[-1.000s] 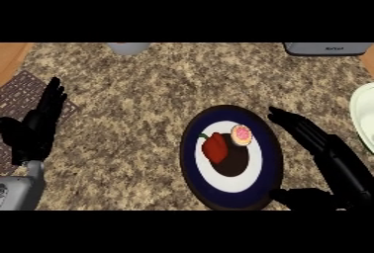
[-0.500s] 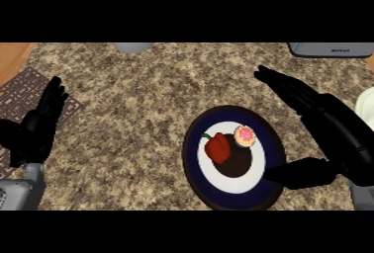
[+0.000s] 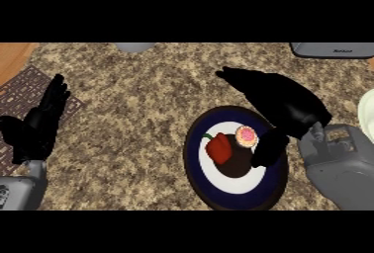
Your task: Pick the bell pepper from the plate and place it in the bowl
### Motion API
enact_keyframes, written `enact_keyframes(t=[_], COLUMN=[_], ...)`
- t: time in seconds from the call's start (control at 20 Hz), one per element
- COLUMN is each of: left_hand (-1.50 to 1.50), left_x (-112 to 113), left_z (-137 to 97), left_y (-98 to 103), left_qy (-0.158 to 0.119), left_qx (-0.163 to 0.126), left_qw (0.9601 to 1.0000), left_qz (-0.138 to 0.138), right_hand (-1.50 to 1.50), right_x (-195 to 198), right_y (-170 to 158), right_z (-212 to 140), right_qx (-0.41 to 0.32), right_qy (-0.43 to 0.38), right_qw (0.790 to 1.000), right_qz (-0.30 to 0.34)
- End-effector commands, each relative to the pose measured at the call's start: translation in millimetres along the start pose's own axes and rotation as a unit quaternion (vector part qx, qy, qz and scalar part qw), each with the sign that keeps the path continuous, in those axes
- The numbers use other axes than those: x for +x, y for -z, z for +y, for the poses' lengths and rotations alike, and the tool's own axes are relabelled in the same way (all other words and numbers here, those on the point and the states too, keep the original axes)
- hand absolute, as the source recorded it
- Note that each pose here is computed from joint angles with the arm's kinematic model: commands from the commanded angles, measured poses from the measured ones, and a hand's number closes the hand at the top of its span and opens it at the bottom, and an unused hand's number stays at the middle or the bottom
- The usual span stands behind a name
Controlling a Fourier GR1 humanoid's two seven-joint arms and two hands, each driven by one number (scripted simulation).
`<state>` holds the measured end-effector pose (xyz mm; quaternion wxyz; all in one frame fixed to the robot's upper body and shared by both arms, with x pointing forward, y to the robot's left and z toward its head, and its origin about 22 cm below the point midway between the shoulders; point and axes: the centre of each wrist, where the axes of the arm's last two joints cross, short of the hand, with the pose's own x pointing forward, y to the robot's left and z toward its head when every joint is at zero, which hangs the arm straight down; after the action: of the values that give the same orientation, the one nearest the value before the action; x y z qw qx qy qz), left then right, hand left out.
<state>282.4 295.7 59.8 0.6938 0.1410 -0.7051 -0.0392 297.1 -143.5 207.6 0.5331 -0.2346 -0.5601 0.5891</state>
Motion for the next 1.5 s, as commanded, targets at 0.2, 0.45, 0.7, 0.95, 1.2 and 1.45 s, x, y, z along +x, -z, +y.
enact_keyframes(t=[0.2,0.45,0.7,0.95,1.2,1.45], left_hand=[0.0,0.0,0.0,0.0,0.0,0.0], left_x=[-19,-6,-6,-12,12,7], left_z=[3,2,22,7,16,0], left_y=[-14,-9,3,-3,-13,-6], left_qy=[-0.006,-0.002,0.005,0.001,-0.001,-0.001], left_qx=[0.007,0.01,0.015,0.013,0.002,0.008], left_qw=[1.0,0.9999,0.9999,0.9999,1.0,0.9999], left_qz=[0.001,-0.003,0.002,0.004,0.007,0.006], right_hand=[-1.5,-1.5,-1.5,-1.5,-1.5,-1.5], right_x=[20,19,16,38,23,2], right_y=[47,51,50,44,47,77], right_z=[19,34,43,64,94,107], right_qx=[0.12,0.19,0.197,0.112,0.119,0.16], right_qy=[-0.031,-0.068,-0.1,-0.124,-0.122,-0.121], right_qw=[0.992,0.978,0.973,0.985,0.985,0.978], right_qz=[0.01,0.047,0.062,0.03,0.036,0.051])
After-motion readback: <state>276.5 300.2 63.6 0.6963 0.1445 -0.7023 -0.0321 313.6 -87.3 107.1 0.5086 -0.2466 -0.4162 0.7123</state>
